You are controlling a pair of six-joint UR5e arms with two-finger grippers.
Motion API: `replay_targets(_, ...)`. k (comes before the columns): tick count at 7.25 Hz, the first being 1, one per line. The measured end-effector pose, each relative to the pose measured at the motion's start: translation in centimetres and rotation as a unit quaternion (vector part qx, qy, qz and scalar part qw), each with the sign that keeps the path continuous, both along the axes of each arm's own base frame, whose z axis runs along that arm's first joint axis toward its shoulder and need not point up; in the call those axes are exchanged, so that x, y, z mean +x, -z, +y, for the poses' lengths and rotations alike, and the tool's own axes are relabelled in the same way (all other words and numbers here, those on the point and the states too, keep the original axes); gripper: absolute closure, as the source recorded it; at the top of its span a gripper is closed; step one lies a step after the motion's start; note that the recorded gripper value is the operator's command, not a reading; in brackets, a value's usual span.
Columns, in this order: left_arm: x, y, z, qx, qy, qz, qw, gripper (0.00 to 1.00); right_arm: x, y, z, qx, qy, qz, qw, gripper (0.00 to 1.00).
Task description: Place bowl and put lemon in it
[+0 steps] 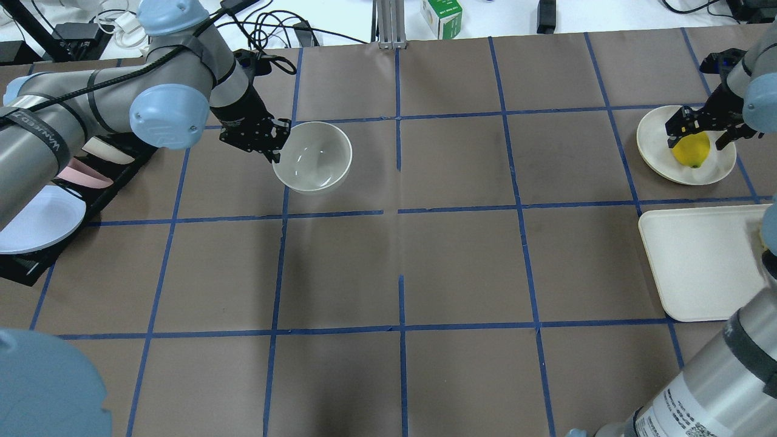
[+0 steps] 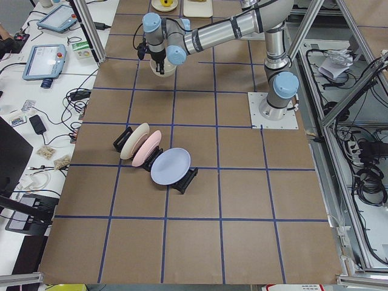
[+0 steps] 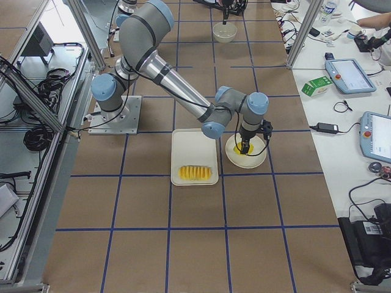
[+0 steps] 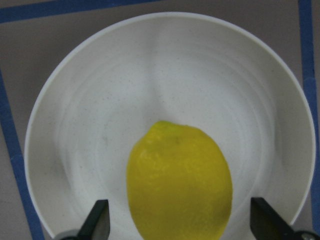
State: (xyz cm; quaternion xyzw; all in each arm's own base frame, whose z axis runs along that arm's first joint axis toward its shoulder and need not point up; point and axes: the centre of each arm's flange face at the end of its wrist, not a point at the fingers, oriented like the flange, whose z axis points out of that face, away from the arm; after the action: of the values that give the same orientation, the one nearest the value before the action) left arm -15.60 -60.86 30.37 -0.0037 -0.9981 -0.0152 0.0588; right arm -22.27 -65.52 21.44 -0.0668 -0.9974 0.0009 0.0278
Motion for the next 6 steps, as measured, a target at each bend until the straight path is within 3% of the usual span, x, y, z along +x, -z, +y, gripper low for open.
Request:
replay_targets(1,-3.3,0.2,0.9,0.008,-0.023,0.009,0.9997,1.0,-0.1,0.2,0.0,0.002,0.001,0.002,1.0,0.67)
replay_targets(2,-7.6,0.5,2.2,0.017,-0.051,0.017,0.9984,1.0,-0.1,0.2,0.0,0.001,0.001,0.003,1.0,0.97)
replay_targets(4,-13.7,1.8,4.7,0.023,-0.064,0.019,0.9975,1.0,-0.1,-0.3,-0.1,0.001,0.002,0.004,1.0,1.0)
replay_targets(6,-14.5,3.7,5.9,0.021,-0.052,0.012,0.9984,1.0,0.1,-2.5,0.4,0.002,0.005,0.004,1.0,1.0)
